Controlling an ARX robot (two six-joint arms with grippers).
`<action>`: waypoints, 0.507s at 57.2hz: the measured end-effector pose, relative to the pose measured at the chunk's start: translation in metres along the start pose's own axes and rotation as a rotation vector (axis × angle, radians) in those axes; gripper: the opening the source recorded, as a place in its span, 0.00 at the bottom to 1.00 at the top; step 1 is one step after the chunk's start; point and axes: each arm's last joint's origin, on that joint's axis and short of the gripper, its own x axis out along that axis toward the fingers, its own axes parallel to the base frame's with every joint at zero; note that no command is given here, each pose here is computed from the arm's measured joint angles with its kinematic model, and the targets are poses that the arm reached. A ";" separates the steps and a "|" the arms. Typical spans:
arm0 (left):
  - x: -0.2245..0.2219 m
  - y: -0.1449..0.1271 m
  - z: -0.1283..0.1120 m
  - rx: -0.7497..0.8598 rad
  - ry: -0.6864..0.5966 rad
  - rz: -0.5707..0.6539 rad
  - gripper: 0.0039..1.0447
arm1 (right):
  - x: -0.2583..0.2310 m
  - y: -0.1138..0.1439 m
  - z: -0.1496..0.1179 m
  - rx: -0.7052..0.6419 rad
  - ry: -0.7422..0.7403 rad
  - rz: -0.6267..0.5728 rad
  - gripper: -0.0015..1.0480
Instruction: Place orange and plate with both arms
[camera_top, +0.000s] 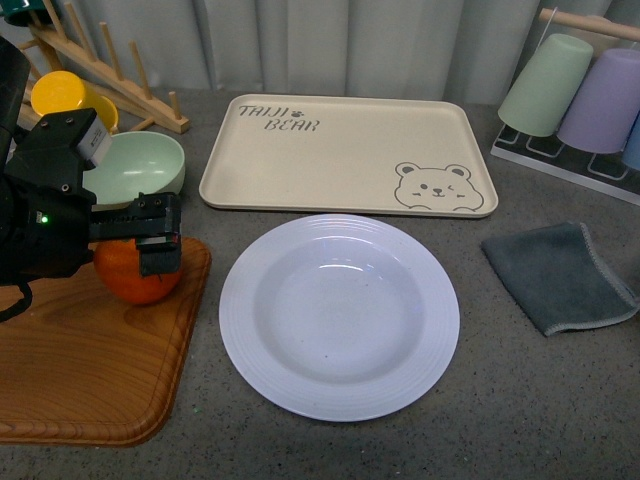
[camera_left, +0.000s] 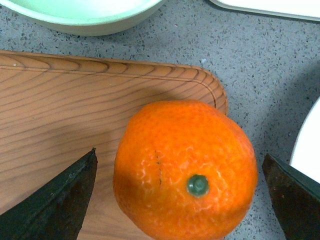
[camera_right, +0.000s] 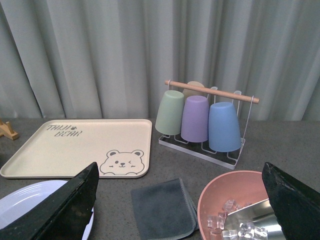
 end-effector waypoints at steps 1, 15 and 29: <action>0.001 0.000 0.000 -0.002 0.000 0.000 0.94 | 0.000 0.000 0.000 0.000 0.000 0.000 0.91; 0.004 0.000 0.001 -0.014 0.015 0.011 0.66 | 0.000 0.000 0.000 0.000 0.000 0.000 0.91; -0.006 -0.011 0.006 -0.019 0.005 -0.017 0.64 | 0.000 0.000 0.000 0.000 0.000 0.000 0.91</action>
